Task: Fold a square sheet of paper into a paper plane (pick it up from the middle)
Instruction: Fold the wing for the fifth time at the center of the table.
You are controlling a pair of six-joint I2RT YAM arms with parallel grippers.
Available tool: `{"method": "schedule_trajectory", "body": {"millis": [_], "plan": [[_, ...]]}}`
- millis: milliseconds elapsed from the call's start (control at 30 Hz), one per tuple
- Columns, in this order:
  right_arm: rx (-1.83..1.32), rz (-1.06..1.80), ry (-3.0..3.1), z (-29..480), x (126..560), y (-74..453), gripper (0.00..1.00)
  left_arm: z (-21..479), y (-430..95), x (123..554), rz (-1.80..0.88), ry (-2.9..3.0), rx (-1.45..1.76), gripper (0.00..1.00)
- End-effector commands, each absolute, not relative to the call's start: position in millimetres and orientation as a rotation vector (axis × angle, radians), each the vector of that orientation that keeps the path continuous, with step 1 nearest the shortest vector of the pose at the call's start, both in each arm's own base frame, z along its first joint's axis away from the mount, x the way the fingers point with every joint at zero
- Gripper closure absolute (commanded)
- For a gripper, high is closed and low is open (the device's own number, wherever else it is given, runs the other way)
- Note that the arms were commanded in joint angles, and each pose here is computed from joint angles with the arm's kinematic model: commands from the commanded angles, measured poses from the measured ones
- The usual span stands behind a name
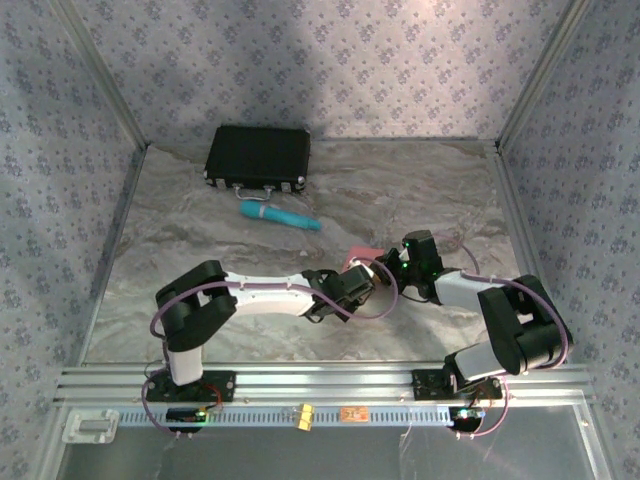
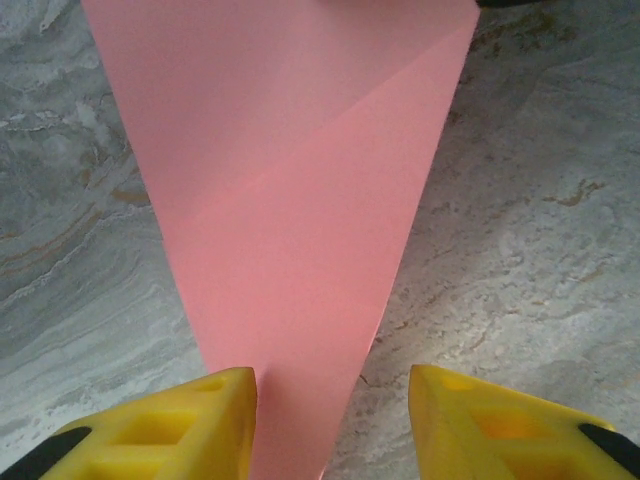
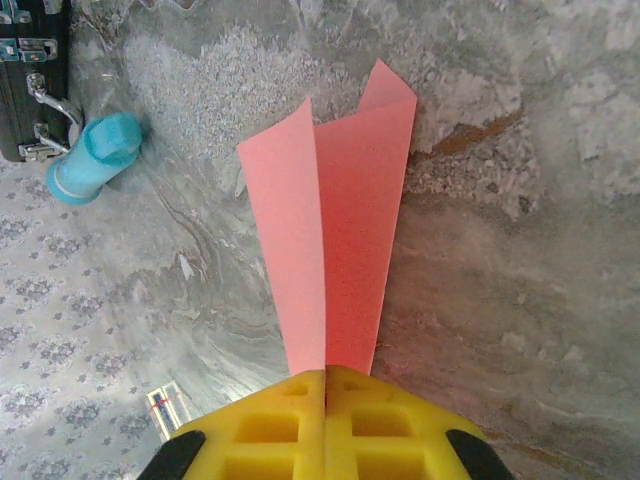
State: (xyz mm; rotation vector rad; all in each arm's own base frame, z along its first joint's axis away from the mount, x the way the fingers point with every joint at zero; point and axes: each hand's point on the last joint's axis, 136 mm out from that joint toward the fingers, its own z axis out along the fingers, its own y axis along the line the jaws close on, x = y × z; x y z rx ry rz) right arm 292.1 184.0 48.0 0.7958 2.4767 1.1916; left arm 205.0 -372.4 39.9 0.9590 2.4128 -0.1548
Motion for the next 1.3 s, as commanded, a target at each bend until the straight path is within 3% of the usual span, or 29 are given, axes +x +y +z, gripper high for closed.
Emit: {"method": "schedule_trajectory", "body": {"millis": [0, 400, 733, 1267], "plan": [[0.798, 1.199, 2.474, 56, 295, 187, 0.98, 38, -369, 206, -0.073, 2.405, 0.991, 0.57], [0.803, 1.200, 2.476, 54, 294, 186, 0.98, 39, -370, 209, -0.035, 2.398, 0.988, 0.69], [0.809, 1.195, 2.478, 53, 293, 184, 0.98, 52, -374, 208, -0.080, 2.367, 0.969, 0.65], [0.816, 1.189, 2.478, 53, 292, 183, 0.98, 40, -366, 210, -0.003, 2.391, 0.969, 0.76]]}}
